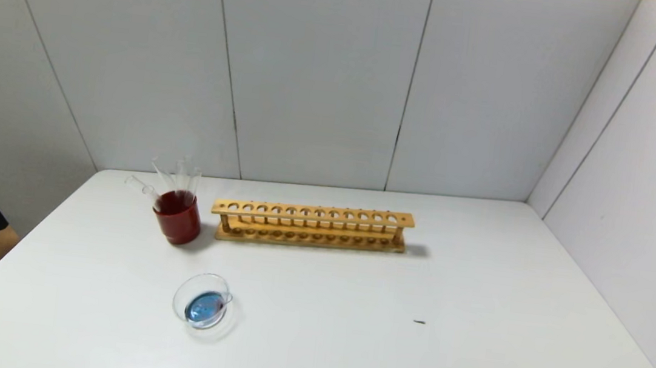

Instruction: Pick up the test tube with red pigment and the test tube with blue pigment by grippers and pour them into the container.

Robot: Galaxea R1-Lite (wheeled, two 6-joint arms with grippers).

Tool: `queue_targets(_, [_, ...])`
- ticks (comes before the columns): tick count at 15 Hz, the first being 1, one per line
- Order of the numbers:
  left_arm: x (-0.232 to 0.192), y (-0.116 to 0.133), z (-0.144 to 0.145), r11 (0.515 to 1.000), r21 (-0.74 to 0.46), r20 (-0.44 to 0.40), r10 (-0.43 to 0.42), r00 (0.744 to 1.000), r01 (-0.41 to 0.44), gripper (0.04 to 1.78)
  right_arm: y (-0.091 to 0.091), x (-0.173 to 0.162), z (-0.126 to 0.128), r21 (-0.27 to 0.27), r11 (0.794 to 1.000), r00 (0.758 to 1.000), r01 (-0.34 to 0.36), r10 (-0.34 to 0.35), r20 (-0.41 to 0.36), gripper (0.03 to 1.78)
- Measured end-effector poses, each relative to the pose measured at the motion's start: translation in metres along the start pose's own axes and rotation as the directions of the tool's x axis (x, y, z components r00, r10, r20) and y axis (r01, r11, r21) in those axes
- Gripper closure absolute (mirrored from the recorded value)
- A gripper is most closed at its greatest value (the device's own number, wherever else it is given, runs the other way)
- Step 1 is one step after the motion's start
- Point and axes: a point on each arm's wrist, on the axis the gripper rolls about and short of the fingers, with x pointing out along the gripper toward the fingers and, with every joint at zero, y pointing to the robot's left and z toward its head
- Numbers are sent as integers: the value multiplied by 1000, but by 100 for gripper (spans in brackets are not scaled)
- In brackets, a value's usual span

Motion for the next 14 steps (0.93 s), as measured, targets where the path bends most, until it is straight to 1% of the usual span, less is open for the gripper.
queue_targets(10, [0,0,0,1000,-3,-4,-3,1000,3,7,0,0,0,4,1000,1000,0,0,1,6])
queue_targets(14, [0,0,1,1000,-26,-2,-3,1000,3,7,0,0,0,5,1000,1000,0,0,1,6])
